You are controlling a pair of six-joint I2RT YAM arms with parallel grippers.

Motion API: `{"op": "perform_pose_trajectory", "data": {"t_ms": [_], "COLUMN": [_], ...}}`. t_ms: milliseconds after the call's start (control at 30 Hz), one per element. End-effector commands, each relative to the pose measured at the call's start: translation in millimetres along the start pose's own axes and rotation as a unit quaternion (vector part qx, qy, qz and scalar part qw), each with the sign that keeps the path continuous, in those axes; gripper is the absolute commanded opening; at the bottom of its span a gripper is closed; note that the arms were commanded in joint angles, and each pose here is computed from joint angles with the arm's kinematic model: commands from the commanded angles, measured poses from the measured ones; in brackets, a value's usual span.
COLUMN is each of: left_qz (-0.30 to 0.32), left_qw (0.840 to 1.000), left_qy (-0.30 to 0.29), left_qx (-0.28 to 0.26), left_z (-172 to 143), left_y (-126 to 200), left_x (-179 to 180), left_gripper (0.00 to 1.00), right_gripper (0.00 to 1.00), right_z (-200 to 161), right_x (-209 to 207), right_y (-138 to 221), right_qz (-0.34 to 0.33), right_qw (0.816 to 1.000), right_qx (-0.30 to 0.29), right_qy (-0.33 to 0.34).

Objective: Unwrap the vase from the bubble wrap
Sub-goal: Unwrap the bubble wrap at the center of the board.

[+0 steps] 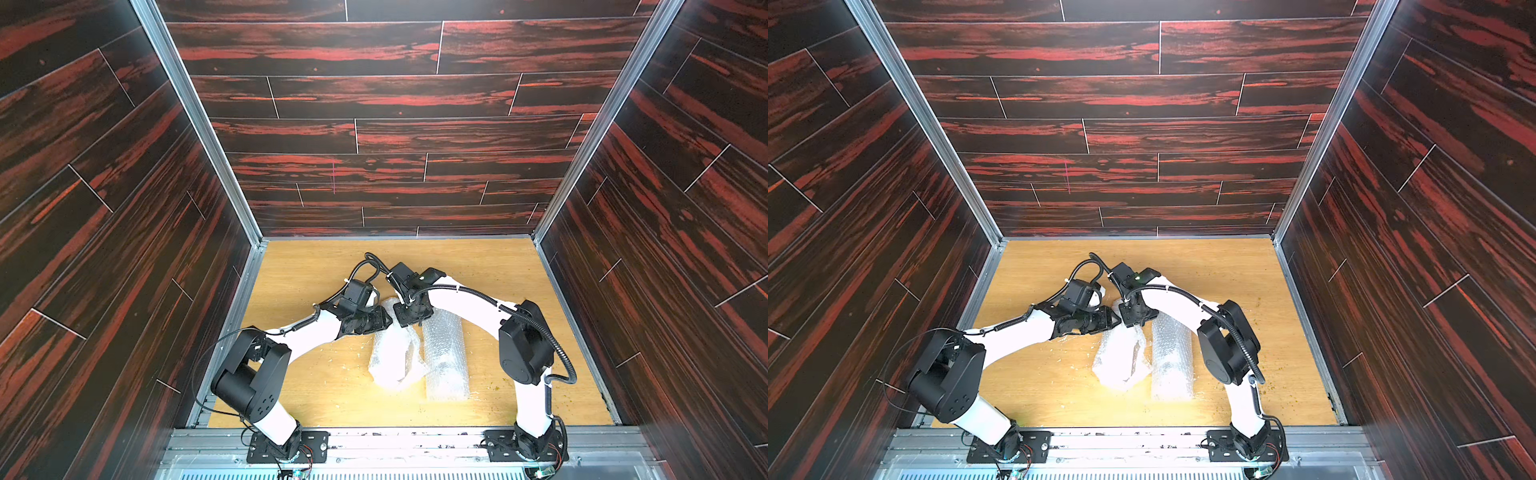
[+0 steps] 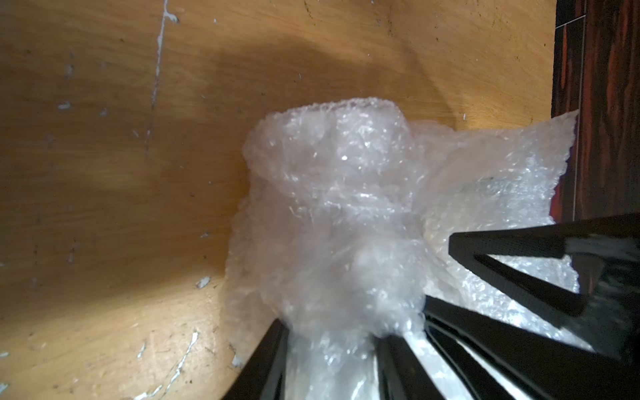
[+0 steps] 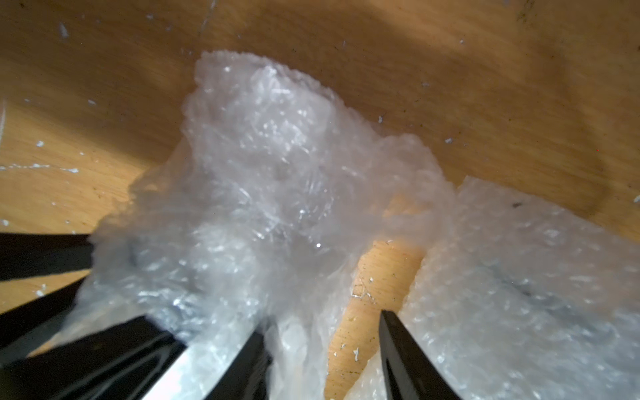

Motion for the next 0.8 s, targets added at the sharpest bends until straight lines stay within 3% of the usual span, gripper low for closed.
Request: {"op": "perform_pose_trajectory", "data": {"t_ms": [0, 433, 600, 700, 767], "left_qz": [0.115, 0.132, 0.138, 0.135, 0.134], "left_qw": [0.983, 0.979, 0.976, 0.976, 0.976], "left_qy": [0.038, 0.041, 0.051, 0.056, 0.055], "left_qx": [0.138, 0.148, 0.162, 0.164, 0.163], "left_z": [-72.4, -81.4, -94.1, -97.2, -96.2], "left_y": [-14.6, -19.9, -29.1, -31.7, -31.2], "left_x": [50.9, 60.7, 70.6, 71.1, 70.5], "left_gripper": [0.43, 0.40, 0.24, 0.01, 0.00], "right_gripper": [0.46, 0.00, 0.05, 0.13, 0.12], "right_z": [-9.0, 11.2, 3.8, -6.1, -8.9], "right_x": [-5.3, 3.8, -8.8, -17.5, -19.3], "right_y": [-25.7, -27.1, -16.4, -18.5, -19.4], "right_qz": [-0.038, -0.023, -0.023, -0.020, -0.012], "right_qw": [0.999, 0.999, 0.999, 0.999, 0.999], "right_qx": [0.037, 0.028, 0.024, 0.030, 0.031], "right_qy": [0.013, 0.005, -0.011, -0.012, -0.014]}}
Point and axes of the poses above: each gripper's point midway between its finger pads, its own y axis back along the fingers, its own x axis along the line the jaws close on, z = x × y, the point moved 5 cm from there along y, back along the fingers, and after that the axes turned 11 degrees about -y, right-handed, at the moved point
